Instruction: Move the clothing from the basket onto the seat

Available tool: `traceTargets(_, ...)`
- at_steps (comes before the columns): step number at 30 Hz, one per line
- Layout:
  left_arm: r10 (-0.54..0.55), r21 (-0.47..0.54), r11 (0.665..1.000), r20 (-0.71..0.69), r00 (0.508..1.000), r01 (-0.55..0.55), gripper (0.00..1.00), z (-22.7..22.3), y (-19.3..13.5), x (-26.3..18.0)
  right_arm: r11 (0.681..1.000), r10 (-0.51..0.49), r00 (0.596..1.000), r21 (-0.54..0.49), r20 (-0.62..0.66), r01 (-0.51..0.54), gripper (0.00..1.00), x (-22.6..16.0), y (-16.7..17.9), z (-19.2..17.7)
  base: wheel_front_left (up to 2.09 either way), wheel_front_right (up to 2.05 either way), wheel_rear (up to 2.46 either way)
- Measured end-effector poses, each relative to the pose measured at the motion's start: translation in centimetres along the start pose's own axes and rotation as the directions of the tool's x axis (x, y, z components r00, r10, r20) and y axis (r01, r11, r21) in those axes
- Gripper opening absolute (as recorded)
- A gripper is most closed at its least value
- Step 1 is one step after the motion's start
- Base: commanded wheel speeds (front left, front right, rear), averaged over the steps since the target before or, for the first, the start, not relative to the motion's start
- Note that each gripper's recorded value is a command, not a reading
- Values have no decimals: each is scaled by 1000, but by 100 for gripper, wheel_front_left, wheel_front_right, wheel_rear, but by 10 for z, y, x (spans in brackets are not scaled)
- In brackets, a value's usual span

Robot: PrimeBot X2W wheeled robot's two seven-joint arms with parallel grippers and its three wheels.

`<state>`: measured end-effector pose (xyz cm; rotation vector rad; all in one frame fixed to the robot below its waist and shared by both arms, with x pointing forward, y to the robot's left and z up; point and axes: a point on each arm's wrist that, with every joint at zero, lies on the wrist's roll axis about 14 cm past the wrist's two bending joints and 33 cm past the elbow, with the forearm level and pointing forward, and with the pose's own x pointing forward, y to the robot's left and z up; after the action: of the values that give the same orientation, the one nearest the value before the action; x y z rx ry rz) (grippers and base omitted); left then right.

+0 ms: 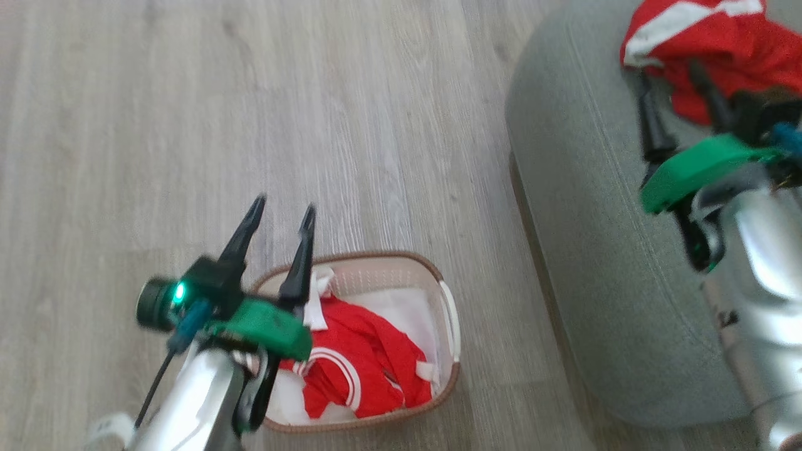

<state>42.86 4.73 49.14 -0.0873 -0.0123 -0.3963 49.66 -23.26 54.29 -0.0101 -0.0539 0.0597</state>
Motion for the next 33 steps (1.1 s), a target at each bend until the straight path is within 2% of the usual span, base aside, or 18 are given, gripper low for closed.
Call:
traceTargets(7, 144, -6, 990, -9, 990, -144, 100, 1, 30, -47, 997, 62, 996, 43, 57, -65, 100, -24, 41, 11, 0, 0, 0)
traceTargets(12, 261, -14, 965, 12, 965, -261, 100, 8, 56, -81, 993, 88, 994, 70, 62, -93, 100, -56, 67, 2, 0, 0, 0)
traceTargets(17, 346, -56, 937, 1, 938, -345, 100, 4, 66, -110, 991, 89, 994, 94, 56, -94, 100, -83, 80, -9, 0, 0, 0)
traceTargets(25, 364, -58, 930, 1, 931, -363, 100, 3, 67, -125, 989, 49, 996, 136, 72, -58, 100, -108, 76, -11, 0, 0, 0)
traceTargets(28, 377, -51, 925, -2, 926, -376, 100, 1, 70, -129, 984, 35, 997, 172, 75, -47, 100, -113, 74, -12, 0, 0, 0)
traceTargets(33, 393, -50, 918, -19, 919, -394, 100, -4, 75, -135, 983, 37, 997, 175, 72, -49, 100, -115, 75, -13, 0, 0, 0)
